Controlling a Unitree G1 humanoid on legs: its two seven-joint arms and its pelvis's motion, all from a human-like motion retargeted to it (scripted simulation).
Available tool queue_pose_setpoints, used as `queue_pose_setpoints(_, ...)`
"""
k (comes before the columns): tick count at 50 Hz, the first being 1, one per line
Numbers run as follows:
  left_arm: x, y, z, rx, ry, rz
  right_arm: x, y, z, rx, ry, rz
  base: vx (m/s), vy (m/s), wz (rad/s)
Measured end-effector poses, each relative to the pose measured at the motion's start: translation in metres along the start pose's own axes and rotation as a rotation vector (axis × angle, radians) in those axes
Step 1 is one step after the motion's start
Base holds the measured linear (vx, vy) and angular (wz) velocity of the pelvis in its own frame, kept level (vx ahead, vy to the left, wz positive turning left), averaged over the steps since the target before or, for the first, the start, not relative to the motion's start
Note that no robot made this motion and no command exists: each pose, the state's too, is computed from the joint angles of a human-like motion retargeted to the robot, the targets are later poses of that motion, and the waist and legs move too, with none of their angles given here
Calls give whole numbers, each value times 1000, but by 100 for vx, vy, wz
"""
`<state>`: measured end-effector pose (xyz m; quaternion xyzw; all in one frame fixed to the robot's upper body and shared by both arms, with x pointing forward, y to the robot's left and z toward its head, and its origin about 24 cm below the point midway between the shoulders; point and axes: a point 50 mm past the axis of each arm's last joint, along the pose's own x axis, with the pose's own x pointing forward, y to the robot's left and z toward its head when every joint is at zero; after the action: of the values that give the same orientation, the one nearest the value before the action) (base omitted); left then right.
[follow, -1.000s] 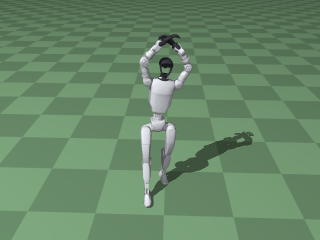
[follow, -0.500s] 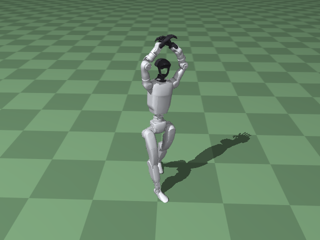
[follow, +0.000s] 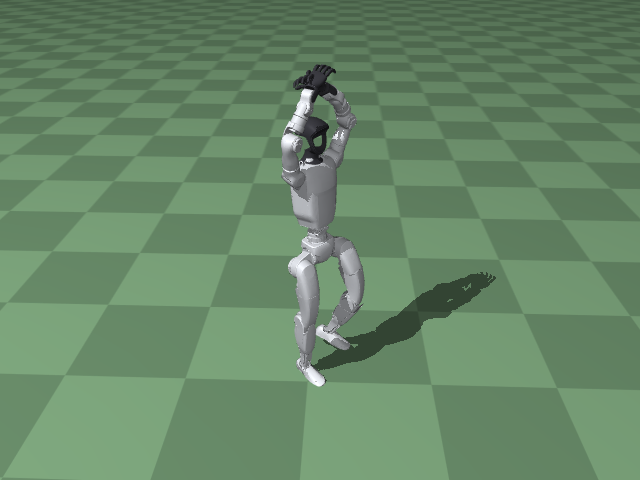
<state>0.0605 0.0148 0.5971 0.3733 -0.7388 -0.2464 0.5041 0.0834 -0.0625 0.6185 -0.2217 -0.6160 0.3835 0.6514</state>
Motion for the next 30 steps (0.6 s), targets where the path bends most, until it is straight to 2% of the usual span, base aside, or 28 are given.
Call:
queue_pose_setpoints(7, 5, -4, 5, 26, -15, -20, -3, -1, 11, -154, -53, -10, 12, 1, 43)
queue_pose_setpoints(18, 12, -1, 20, 119, -47, -80, -2, -2, 22, -91, -110, 2, 9, 13, 36)
queue_pose_setpoints(30, 13, 1, 19, 52, -47, -48, -2, -3, 27, -123, -93, 0, 34, 10, 61)
